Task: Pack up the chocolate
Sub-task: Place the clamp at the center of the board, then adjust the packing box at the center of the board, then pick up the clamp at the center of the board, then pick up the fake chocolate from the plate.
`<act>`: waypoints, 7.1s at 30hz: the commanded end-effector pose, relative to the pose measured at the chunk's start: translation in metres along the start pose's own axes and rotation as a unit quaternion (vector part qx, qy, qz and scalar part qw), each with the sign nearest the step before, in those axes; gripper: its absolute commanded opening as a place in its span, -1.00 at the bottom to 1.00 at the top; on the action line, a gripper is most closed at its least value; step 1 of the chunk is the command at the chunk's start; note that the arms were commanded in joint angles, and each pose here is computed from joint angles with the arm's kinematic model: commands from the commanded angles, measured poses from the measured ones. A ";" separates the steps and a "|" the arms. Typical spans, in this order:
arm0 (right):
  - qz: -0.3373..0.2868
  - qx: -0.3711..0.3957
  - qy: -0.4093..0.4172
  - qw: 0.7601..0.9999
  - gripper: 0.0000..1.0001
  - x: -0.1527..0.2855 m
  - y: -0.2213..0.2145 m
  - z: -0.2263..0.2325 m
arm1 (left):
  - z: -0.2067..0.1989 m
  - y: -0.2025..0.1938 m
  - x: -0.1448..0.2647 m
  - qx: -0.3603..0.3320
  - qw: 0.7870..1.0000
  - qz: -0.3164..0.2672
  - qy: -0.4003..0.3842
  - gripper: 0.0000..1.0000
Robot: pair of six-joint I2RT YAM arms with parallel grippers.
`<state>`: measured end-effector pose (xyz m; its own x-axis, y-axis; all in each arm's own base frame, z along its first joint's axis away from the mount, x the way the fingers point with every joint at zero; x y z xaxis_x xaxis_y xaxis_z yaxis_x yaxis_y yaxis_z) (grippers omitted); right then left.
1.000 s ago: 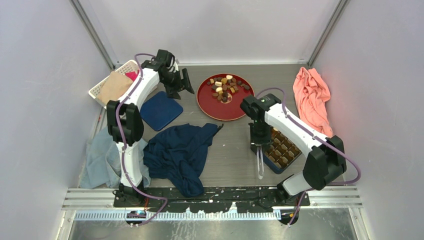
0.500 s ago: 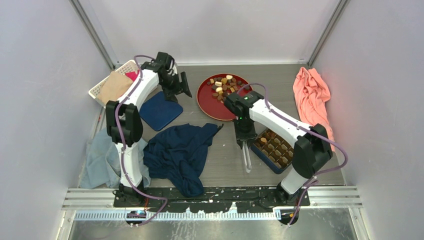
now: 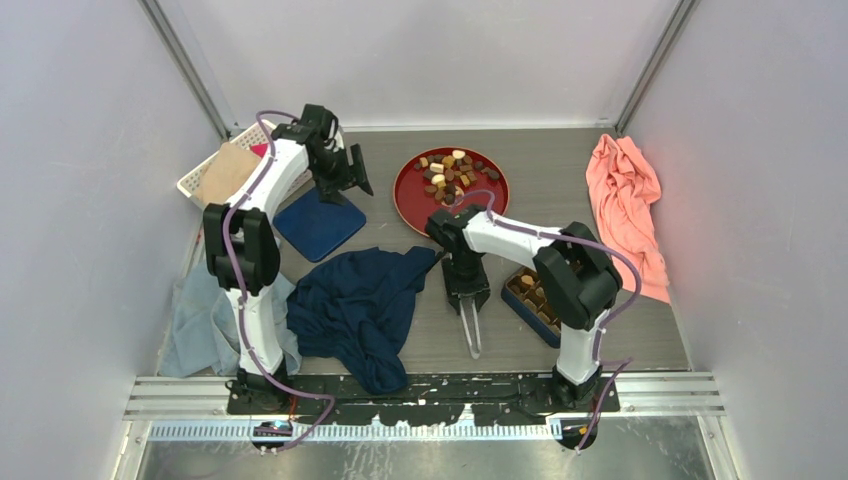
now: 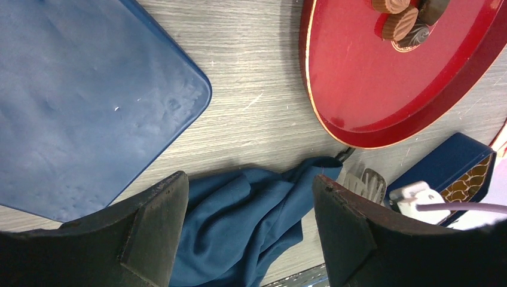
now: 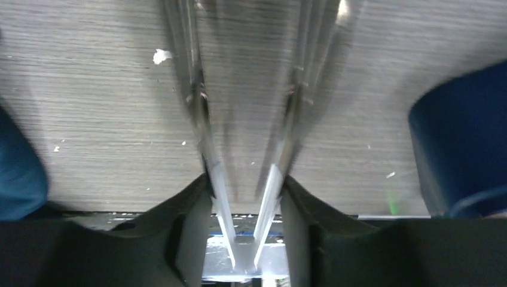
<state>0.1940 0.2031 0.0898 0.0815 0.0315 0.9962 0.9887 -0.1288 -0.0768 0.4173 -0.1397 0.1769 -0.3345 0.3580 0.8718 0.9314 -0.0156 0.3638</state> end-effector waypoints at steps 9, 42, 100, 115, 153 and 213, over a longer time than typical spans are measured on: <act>-0.088 0.019 0.029 0.996 0.47 0.052 0.016 -0.005 | -0.001 0.013 0.036 -0.021 0.999 -0.043 0.002 0.52; -0.075 -0.306 0.142 0.938 0.47 0.050 0.078 -0.089 | -0.004 0.018 0.031 -0.007 0.999 -0.050 -0.009 0.52; -0.220 -0.082 0.078 0.969 0.58 0.062 0.058 -0.019 | -0.007 0.013 0.039 -0.015 0.999 -0.050 -0.016 0.52; -0.275 -0.045 0.067 0.958 0.97 0.023 -0.027 -0.001 | -0.008 0.002 0.045 -0.020 0.999 -0.039 -0.020 0.52; -0.242 -0.061 0.040 0.968 0.28 -0.044 -0.025 0.001 | -0.013 -0.006 0.043 -0.014 0.999 -0.032 -0.038 0.51; -0.171 -0.042 0.095 0.980 -0.10 0.137 0.121 0.024 | -0.018 -0.010 0.062 -0.055 0.995 -0.075 0.039 0.51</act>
<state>0.3193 0.2166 0.1996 -0.2594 -0.0636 0.9637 0.9440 -0.2274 0.2391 0.3825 -0.1391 0.2093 -0.4033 0.2792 0.8714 0.8904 -0.0999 0.4441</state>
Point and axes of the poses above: each gripper's point midway between its finger pads, its own x axis back along the fingers, its own z axis along the line the jaws close on, y = z × x, the point moved 5 cm from there along x, back along the fingers, and after that the axes turned 15 degrees about -x, right-handed, at the moved point
